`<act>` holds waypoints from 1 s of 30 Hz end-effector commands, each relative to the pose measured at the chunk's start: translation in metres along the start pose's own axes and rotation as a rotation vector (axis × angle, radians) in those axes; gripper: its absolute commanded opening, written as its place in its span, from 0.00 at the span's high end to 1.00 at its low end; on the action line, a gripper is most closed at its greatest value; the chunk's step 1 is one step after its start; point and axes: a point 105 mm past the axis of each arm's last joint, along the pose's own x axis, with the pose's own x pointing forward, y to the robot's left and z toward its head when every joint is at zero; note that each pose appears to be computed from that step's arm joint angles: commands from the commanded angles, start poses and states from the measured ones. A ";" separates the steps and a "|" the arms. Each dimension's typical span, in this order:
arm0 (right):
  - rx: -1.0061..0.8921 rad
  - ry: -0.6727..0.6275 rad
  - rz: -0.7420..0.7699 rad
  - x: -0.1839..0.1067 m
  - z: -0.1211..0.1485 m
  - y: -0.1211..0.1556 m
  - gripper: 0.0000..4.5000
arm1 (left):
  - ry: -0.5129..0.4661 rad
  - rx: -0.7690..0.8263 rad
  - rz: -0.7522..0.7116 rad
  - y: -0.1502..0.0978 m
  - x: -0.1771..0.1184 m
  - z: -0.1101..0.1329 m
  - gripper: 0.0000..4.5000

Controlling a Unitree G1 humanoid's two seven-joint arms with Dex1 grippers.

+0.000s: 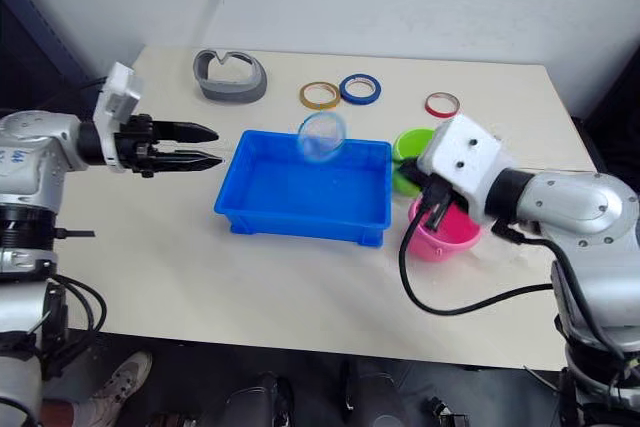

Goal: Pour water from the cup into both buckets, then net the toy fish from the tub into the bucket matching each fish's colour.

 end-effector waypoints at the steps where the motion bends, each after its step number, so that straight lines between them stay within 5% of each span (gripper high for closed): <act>1: 0.091 -0.044 0.198 0.006 0.001 0.030 1.00 | -0.031 0.027 -0.012 -0.014 -0.025 0.020 0.33; 5: 0.166 -0.067 0.448 0.017 -0.004 0.070 1.00 | -0.047 -0.002 -0.016 -0.024 -0.035 0.027 0.33; 10: 0.192 -0.085 0.536 0.043 -0.010 0.088 1.00 | -0.034 -0.034 -0.057 -0.038 -0.033 0.023 0.33; 17: 0.197 -0.084 0.491 0.092 -0.025 0.107 1.00 | 0.038 -0.045 -0.123 -0.055 -0.022 0.003 0.33; 30: 0.218 -0.079 0.399 0.124 -0.043 0.110 1.00 | 0.099 -0.051 -0.202 -0.069 -0.023 -0.009 0.33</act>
